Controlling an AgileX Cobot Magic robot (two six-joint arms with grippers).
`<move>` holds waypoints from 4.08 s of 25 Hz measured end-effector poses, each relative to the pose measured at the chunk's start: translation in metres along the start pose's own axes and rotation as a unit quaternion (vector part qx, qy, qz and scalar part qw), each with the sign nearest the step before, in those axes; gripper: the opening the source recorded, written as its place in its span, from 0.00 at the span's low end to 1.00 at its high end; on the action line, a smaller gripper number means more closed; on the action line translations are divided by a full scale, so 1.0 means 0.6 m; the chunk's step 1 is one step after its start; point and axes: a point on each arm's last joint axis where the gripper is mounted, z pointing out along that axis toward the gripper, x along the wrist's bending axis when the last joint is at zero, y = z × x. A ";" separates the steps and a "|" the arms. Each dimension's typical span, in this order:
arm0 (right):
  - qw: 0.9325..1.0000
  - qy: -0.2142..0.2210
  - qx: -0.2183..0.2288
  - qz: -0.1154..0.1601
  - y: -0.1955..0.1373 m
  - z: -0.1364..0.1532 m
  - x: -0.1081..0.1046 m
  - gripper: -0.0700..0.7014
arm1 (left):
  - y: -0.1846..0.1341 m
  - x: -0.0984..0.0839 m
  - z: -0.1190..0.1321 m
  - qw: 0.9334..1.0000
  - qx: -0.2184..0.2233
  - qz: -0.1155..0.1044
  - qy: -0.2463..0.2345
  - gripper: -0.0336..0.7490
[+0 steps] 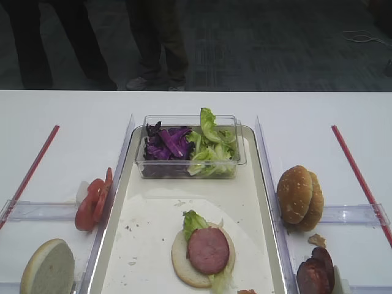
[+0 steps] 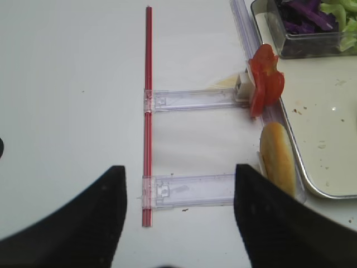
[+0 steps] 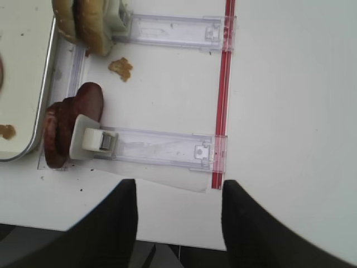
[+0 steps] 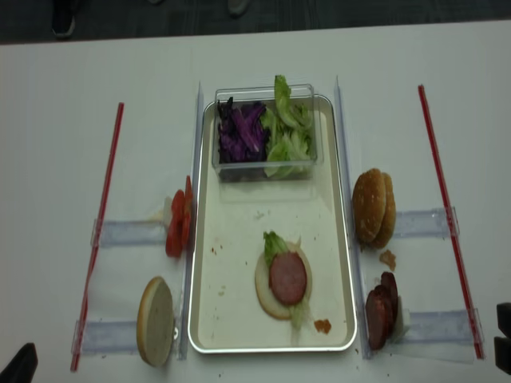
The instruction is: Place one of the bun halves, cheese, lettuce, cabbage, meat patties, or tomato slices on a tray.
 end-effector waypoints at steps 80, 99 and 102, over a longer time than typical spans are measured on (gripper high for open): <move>0.976 -0.014 -0.214 -0.027 -0.083 -0.072 0.012 0.72 | 0.000 0.000 0.000 1.000 0.000 0.001 0.001 0.55; 0.977 -0.014 -0.213 -0.027 -0.083 -0.072 0.012 0.66 | 0.000 0.000 0.000 1.000 0.000 0.001 0.001 0.55; 0.977 -0.014 -0.213 -0.027 -0.083 -0.072 0.012 0.66 | 0.000 0.000 0.000 1.000 0.000 0.001 0.001 0.55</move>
